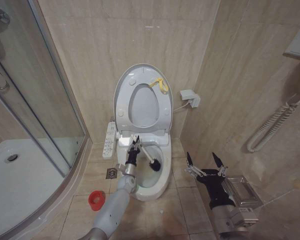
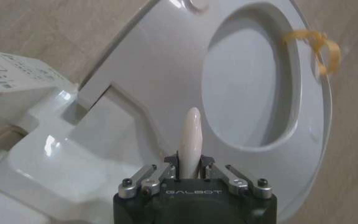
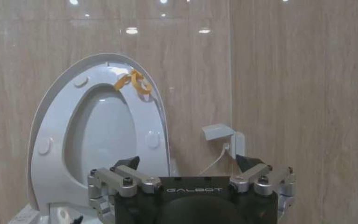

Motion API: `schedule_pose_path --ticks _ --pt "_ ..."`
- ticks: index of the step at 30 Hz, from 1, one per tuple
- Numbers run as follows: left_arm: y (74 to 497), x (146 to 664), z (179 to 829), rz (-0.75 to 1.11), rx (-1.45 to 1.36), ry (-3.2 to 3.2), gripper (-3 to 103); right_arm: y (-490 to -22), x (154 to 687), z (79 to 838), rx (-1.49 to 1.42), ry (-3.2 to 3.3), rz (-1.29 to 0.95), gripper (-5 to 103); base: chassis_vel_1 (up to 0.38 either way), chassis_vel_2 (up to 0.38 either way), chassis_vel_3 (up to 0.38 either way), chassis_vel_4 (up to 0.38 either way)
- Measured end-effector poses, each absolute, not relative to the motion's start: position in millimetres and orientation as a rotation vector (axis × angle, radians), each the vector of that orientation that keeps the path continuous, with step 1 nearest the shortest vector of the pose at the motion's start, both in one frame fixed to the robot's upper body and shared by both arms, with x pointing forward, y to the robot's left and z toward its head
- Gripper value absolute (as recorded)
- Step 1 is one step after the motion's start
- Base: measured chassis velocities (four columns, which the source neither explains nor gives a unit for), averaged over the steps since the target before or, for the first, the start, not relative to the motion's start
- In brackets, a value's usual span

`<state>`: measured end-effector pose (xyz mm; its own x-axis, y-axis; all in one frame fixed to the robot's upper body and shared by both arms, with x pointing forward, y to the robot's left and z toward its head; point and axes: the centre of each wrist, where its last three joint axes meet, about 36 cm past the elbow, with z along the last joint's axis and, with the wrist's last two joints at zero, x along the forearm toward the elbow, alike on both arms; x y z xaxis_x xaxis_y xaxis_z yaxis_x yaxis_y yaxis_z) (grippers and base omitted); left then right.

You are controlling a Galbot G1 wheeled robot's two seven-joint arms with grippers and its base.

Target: Open the toilet lid, clean the toilet bowl with a toilet brush, close the toilet lid, and flush.

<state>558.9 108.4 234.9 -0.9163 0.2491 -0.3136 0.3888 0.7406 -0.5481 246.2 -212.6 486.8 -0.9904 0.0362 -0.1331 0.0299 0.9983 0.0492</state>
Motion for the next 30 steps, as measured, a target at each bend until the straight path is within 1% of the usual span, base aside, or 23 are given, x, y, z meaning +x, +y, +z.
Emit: schedule_pose_path --ticks 1,6,9,11,13,15,18,20,21,23,24,27,28,30 --pt "108 559 235 -0.93 0.506 2.722 21 -213 246 487 0.05 3.006 0.071 100 0.0 0.0 0.0 0.0" --pt "120 560 231 -0.772 0.53 2.732 21 -213 246 487 0.05 3.006 0.071 100 0.0 0.0 0.0 0.0" --pt "114 565 236 -0.736 0.529 2.711 21 -213 246 487 0.05 3.006 0.071 100 0.0 0.0 0.0 0.0" --pt "108 566 239 -0.757 0.517 2.702 21 -213 246 487 0.05 3.006 0.071 100 0.0 0.0 0.0 0.0" --pt "93 570 247 -0.854 0.451 2.672 21 -213 246 487 0.05 3.006 0.071 100 0.0 0.0 0.0 0.0" --pt "93 571 248 -0.928 0.387 2.651 21 -213 246 487 0.05 3.006 0.071 100 0.0 0.0 0.0 0.0" --pt "94 568 248 -0.977 0.356 2.634 21 -213 246 487 0.05 3.006 0.071 100 0.0 0.0 0.0 0.0" --pt "94 568 247 -0.978 0.356 2.633 21 -213 246 487 0.05 3.006 0.071 100 0.0 0.0 0.0 0.0" --pt "97 565 242 -0.955 0.362 2.636 21 -213 246 487 0.05 3.006 0.071 100 0.0 0.0 0.0 0.0" --pt "104 558 225 -0.813 0.414 2.68 21 -213 246 487 0.05 3.006 0.071 100 0.0 0.0 0.0 0.0" --pt "104 558 225 -0.813 0.414 2.68 21 -213 246 487 0.05 3.006 0.071 100 0.0 0.0 0.0 0.0" --pt "119 550 211 -0.597 0.498 2.726 21 -213 246 487 0.05 3.006 0.071 100 0.0 0.0 0.0 0.0" --pt "119 550 211 -0.597 0.498 2.726 21 -213 246 487 0.05 3.006 0.071 100 0.0 0.0 0.0 0.0" --pt "129 548 210 -0.526 0.521 2.73 21 -213 246 487 0.05 3.006 0.071 100 0.0 0.0 0.0 0.0"
